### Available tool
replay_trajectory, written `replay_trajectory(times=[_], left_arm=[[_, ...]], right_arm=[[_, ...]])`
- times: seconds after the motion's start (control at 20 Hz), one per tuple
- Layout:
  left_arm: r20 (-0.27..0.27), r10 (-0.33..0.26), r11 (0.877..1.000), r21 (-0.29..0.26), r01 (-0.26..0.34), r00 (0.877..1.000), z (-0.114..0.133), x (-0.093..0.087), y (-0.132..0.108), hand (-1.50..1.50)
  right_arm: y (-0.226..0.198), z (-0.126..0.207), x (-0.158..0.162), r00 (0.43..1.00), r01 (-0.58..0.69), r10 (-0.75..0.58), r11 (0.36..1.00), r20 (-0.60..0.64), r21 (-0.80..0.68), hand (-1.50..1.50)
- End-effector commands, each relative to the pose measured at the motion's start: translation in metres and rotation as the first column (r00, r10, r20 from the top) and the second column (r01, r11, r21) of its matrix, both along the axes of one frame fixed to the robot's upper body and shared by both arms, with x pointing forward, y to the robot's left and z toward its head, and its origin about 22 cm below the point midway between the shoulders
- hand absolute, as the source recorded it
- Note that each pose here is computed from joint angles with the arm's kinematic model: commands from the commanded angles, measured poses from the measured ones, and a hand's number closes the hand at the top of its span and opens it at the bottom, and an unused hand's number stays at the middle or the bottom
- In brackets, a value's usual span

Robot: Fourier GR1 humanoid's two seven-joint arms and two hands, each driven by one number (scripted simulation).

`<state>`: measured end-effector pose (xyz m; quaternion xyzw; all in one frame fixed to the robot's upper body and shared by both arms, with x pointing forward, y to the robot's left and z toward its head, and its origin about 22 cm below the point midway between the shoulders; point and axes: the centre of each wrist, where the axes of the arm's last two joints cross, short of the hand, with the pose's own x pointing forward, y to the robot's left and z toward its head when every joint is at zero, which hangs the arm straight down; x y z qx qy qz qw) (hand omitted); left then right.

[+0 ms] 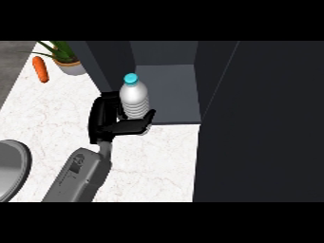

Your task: Pick up the bottled water, place it into the cabinet and close the cabinet

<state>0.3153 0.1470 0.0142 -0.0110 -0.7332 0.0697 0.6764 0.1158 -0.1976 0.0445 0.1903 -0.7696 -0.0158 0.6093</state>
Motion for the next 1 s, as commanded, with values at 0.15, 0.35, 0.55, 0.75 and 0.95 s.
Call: replay_trajectory(times=[0.15,0.35,0.55,0.75,0.95], left_arm=[[0.096,-0.012,0.993,0.119,0.001,0.995,0.061,0.051,-0.046,1.5],[0.09,0.027,0.981,0.19,-0.044,0.996,0.057,0.051,-0.041,1.5],[0.091,0.059,0.967,0.24,-0.08,0.994,0.045,0.051,-0.024,1.5],[0.093,0.116,0.95,0.28,-0.138,0.989,0.043,0.054,-0.013,1.5],[0.123,0.139,0.9,0.398,-0.177,0.983,0.035,0.056,0.003,1.5]], right_arm=[[-0.007,0.001,-0.001,0.999,-0.032,0.032,0.999,0.013,0.01,-1.5],[-0.005,0.007,0.004,0.999,-0.033,0.033,0.999,0.006,-0.001,-1.5],[-0.005,0.0,0.006,0.999,-0.05,0.05,0.999,0.002,0.005,-1.5],[-0.006,-0.001,0.001,0.998,-0.067,0.067,0.998,-0.002,0.005,-1.5],[-0.001,0.001,0.011,0.999,-0.041,0.042,0.999,0.02,-0.011,-1.5]])
